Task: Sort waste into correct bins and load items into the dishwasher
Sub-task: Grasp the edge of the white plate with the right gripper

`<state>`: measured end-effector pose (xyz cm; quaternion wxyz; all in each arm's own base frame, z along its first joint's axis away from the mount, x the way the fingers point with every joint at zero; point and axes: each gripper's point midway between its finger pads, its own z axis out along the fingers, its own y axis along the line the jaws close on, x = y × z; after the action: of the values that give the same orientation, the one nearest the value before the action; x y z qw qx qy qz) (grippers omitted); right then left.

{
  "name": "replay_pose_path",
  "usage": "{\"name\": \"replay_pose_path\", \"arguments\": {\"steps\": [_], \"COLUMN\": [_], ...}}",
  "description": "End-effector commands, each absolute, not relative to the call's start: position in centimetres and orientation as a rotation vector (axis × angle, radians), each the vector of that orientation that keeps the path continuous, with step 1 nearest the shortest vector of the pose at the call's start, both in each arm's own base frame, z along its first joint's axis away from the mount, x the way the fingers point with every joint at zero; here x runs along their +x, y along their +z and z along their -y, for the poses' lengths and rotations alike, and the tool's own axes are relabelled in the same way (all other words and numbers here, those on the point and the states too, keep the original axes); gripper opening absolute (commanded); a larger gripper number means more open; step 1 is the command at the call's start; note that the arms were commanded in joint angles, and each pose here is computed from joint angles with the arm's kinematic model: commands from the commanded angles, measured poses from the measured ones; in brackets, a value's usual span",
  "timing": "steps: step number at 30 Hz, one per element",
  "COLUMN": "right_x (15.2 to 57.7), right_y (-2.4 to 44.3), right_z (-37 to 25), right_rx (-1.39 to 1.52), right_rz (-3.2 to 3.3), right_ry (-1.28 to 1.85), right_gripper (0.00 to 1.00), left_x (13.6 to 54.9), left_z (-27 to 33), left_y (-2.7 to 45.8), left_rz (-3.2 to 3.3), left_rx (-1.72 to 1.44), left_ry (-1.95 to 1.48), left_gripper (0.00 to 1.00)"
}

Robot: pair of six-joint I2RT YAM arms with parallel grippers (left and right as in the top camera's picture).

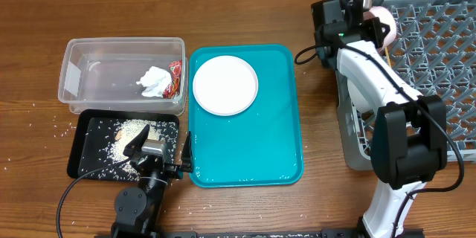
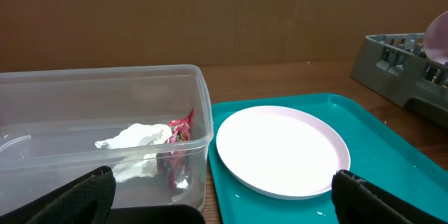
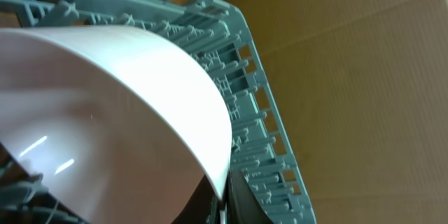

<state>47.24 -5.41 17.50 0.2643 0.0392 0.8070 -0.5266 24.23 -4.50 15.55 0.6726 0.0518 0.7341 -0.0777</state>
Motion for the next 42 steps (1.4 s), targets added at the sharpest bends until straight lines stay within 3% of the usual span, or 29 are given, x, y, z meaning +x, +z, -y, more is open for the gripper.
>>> {"name": "replay_pose_path", "arguments": {"steps": [1,3,4,8,14,21,24,31,35,39,42], "right_x": [46.8,46.2,46.0,45.7,44.0,36.8,34.4,36.3,37.1,37.0,36.6], "right_y": [16.2,16.2,16.2,17.2,20.5,18.2,16.3,9.5,5.6,3.1,1.4], "right_z": [4.1,3.6,3.1,1.0,-4.5,-22.1,-26.6,-26.4,-26.0,-25.9,-25.6], "right_rx": [0.08,0.071,0.048,0.019,0.006,-0.376,-0.382,0.035,0.117,0.128,0.206], "right_rz": [-2.232,-2.234,-2.24,-2.218,-2.257,-2.662,-2.753,-2.826,-2.874,-2.916,-2.957], "right_ry": [-1.364,-1.381,-1.384,-1.343,-1.035,0.081,0.418,0.451,0.419,0.385,0.357], "right_gripper": [0.04,0.35,0.41,0.56,0.64,0.64,0.63,0.59,0.59,0.4,0.38], "left_x": [24.2,24.2,24.2,24.2,24.2,24.2,24.2,24.2,24.2,24.2,24.2], "left_z": [4.3,4.3,4.3,4.3,4.3,4.3,4.3,4.3,4.3,4.3,4.3], "left_y": [15.6,15.6,15.6,15.6,15.6,15.6,15.6,15.6,15.6,15.6,15.6], "left_rz": [-1.645,-1.645,-1.645,-1.645,-1.645,-1.645,-1.645,-1.645,-1.645,-1.645,-1.645], "left_rx": [0.127,0.127,0.127,0.127,0.127,0.127,0.127,0.127,0.127,0.127,0.127], "left_ry": [-0.157,-0.157,-0.157,-0.157,-0.157,-0.157,-0.157,-0.157,-0.157,-0.157,-0.157], "left_gripper": [1.0,1.0,1.0,1.0,1.0,1.0,1.0,1.0,1.0,1.0,1.0]}}
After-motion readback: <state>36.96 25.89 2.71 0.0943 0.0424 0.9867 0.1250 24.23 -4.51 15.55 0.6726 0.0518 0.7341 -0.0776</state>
